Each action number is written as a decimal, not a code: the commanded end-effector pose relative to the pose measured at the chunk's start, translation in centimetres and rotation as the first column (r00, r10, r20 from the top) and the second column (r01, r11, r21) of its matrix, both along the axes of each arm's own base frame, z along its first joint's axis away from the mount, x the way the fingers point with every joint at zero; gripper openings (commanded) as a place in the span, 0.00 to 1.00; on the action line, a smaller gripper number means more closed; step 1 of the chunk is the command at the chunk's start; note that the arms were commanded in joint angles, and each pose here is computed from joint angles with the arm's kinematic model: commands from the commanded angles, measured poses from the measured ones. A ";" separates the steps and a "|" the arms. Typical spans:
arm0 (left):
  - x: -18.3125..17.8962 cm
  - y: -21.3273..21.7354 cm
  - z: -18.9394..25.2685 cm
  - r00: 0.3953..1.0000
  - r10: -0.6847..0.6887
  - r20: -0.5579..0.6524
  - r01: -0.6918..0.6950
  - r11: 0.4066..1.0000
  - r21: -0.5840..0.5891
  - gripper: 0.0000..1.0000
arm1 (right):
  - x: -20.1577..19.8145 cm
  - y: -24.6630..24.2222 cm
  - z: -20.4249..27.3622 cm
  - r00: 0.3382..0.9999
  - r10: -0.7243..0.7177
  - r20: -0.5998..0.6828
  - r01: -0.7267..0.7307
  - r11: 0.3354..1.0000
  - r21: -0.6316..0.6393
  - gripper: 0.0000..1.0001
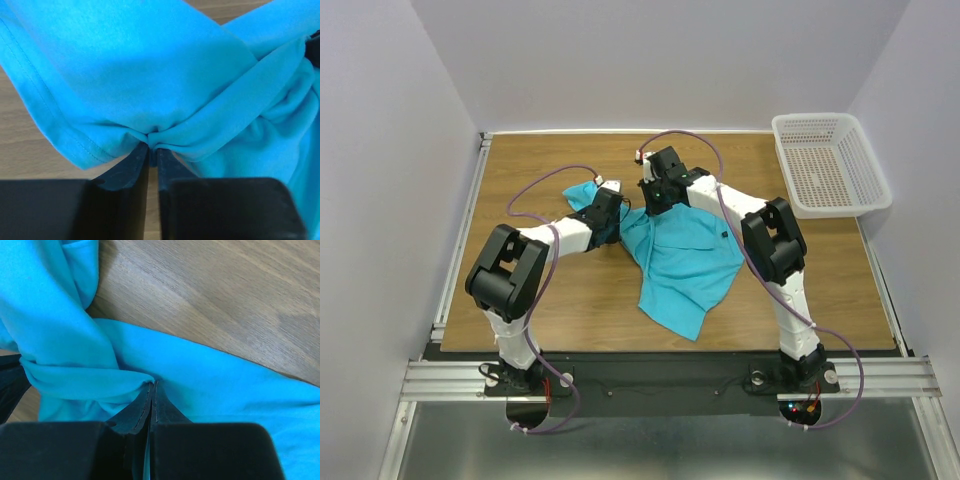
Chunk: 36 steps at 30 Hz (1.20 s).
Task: Fold and stack the t-shirts
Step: Flatten the tshirt out
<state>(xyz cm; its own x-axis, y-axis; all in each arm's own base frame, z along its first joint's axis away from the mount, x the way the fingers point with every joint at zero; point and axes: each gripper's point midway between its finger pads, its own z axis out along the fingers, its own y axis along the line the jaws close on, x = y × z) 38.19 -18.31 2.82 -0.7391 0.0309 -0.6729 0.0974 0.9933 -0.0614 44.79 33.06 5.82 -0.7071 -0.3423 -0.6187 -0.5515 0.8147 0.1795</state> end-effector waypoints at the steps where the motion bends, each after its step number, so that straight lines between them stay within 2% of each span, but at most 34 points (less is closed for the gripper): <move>1: 1.6 0.2 2.4 0.998 0.013 0.060 -0.015 0.999 0.030 0.09 | 0.8 0.2 3.2 0.998 -0.006 0.065 0.003 0.999 0.052 0.01; 6: 0.4 0.2 5.0 0.998 -0.028 0.055 0.027 1.000 0.015 0.06 | 0.8 -0.1 3.4 0.997 0.000 0.075 -0.003 0.999 0.043 0.01; 9: -1.1 0.3 6.8 0.996 -0.070 0.049 0.070 0.998 0.000 0.04 | 0.0 0.4 4.4 0.994 0.074 0.079 -0.079 0.995 0.067 0.01; 10: -2.2 0.8 7.2 0.996 -0.080 0.026 0.079 0.997 0.006 0.01 | -1.0 1.0 4.9 0.984 0.158 0.084 -0.165 0.982 0.088 0.05; 11: -3.0 1.0 7.3 0.996 -0.092 0.007 0.092 0.996 -0.002 0.01 | -1.9 1.0 5.7 0.976 0.198 0.086 -0.207 0.973 0.102 0.21; 13: -5.2 1.7 7.4 0.993 -0.104 -0.050 0.102 0.994 -0.023 0.00 | -3.3 0.9 6.9 0.960 0.261 0.099 -0.272 0.954 0.123 0.43; 14: -6.1 1.6 7.4 0.991 -0.113 -0.076 0.108 0.992 -0.058 0.00 | -4.7 0.8 6.7 0.940 0.328 0.093 -0.338 0.931 0.137 0.59; 15: -7.0 2.0 8.2 0.992 -0.090 -0.085 0.081 0.991 -0.104 0.00 | -5.1 0.2 9.1 0.930 0.338 0.142 -0.357 0.922 0.148 0.65; 17: -9.3 1.3 8.0 0.982 -0.122 -0.143 0.090 0.973 -0.213 0.00 | -5.9 -0.7 10.8 0.906 0.378 0.189 -0.407 0.901 0.149 0.71; 21: -12.5 1.8 8.8 0.975 -0.090 -0.201 0.019 0.944 -0.330 0.00 | -5.2 -4.9 12.8 0.913 0.323 0.250 -0.359 0.927 0.111 0.72; 23: -14.3 2.1 8.6 0.969 -0.082 -0.232 -0.009 0.932 -0.364 0.00 | -3.4 -8.3 11.9 0.942 0.241 0.235 -0.266 0.960 0.082 0.72; 27: -15.8 3.6 7.1 0.959 -0.052 -0.279 -0.054 0.932 -0.359 0.00 | 0.0 -14.0 8.7 0.980 0.109 0.164 -0.122 0.990 0.075 0.72; 32: -16.8 4.1 5.3 0.936 -0.049 -0.349 -0.076 0.939 -0.336 0.00 | 2.5 -15.4 6.2 0.992 0.045 0.118 -0.052 0.997 0.055 0.70; 36: -17.5 4.9 5.2 0.930 -0.035 -0.365 -0.083 0.949 -0.303 0.00 | 1.6 -15.1 4.9 0.999 0.018 0.044 -0.022 0.996 0.087 0.67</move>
